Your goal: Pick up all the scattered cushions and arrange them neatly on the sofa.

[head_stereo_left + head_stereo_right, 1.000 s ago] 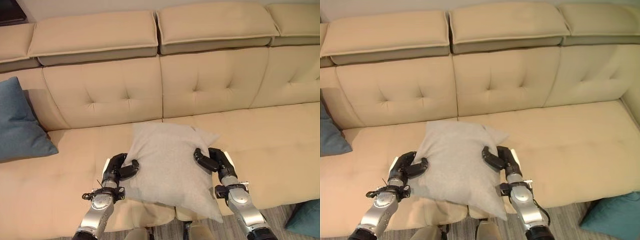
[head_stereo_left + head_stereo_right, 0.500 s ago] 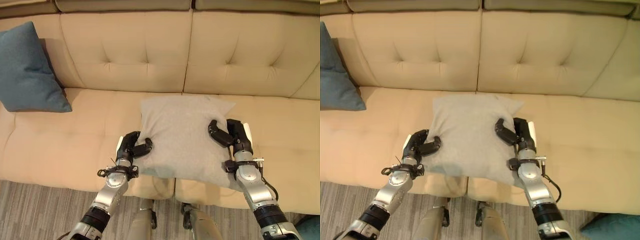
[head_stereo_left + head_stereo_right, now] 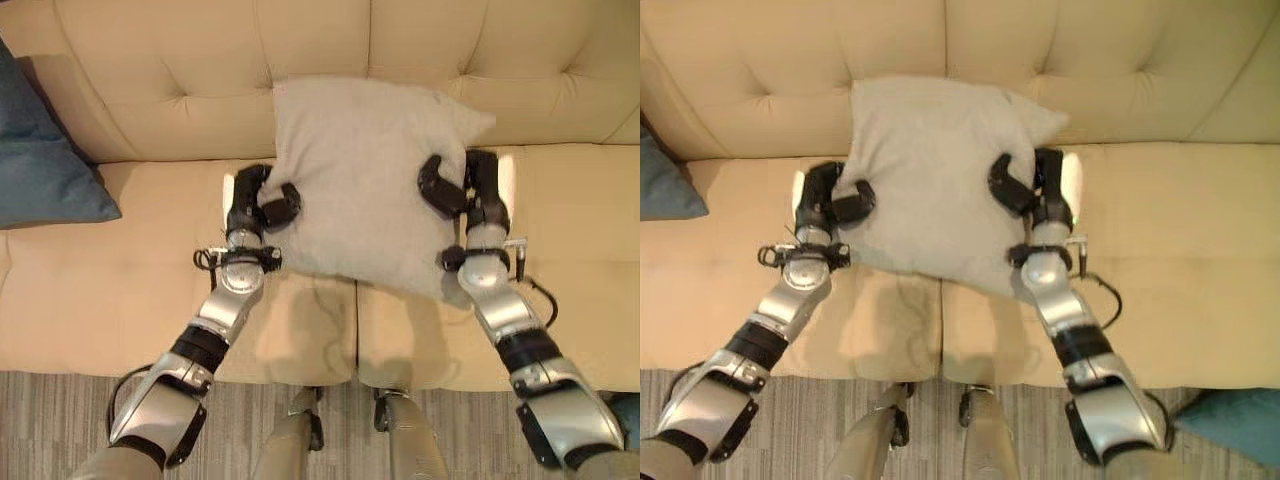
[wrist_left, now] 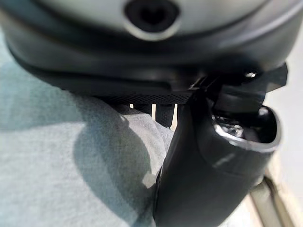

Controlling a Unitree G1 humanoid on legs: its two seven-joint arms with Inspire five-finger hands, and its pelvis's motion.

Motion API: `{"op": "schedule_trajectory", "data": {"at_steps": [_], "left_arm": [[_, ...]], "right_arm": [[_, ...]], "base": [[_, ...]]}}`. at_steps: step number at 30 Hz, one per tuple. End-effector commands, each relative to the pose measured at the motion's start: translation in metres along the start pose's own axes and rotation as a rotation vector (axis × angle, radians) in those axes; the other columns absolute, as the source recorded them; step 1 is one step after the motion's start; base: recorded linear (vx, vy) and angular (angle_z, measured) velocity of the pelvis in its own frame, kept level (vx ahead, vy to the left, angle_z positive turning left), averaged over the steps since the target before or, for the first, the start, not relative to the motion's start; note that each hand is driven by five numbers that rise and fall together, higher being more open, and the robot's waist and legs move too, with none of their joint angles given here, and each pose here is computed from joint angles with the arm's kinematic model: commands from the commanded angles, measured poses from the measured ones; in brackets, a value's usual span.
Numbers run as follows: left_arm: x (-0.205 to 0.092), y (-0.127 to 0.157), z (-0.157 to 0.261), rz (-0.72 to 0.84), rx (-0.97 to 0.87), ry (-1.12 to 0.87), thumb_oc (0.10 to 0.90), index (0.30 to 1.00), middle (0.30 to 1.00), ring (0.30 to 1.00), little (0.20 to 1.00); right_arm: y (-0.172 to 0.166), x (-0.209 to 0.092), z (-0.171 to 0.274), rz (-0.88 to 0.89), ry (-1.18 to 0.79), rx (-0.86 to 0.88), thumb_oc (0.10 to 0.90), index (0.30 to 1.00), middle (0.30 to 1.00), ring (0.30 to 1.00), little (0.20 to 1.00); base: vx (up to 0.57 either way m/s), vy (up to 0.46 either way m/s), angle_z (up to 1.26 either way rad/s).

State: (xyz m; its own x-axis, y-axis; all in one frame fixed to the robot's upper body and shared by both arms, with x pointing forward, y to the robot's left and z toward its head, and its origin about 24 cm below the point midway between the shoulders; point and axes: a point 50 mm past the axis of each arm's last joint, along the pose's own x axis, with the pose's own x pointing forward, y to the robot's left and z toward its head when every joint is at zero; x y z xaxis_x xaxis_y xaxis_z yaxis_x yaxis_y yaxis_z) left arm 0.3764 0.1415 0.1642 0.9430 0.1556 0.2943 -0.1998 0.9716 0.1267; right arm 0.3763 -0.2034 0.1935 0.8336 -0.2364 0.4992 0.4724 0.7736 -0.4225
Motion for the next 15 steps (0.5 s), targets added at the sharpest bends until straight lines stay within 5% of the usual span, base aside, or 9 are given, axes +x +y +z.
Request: {"op": "schedule_trajectory", "data": {"at_steps": [1, 15], "left_arm": [[0.010, -0.047, 0.141, -0.098, -0.086, -0.602, 0.400, 0.300, 0.300, 0.300, 0.300], [0.015, -0.057, 0.210, -0.005, 0.013, -0.831, 0.400, 0.300, 0.300, 0.300, 0.300]], "right_arm": [[-0.010, 0.030, 0.119, -0.130, -0.487, 0.089, 0.400, 0.300, 0.300, 0.300, 0.300], [-0.040, 0.057, 0.168, -0.380, -0.584, 0.015, 0.400, 0.300, 0.300, 0.300, 0.300]], "base": [[0.00, -0.004, 0.08], [0.01, -0.006, 0.02]]}}
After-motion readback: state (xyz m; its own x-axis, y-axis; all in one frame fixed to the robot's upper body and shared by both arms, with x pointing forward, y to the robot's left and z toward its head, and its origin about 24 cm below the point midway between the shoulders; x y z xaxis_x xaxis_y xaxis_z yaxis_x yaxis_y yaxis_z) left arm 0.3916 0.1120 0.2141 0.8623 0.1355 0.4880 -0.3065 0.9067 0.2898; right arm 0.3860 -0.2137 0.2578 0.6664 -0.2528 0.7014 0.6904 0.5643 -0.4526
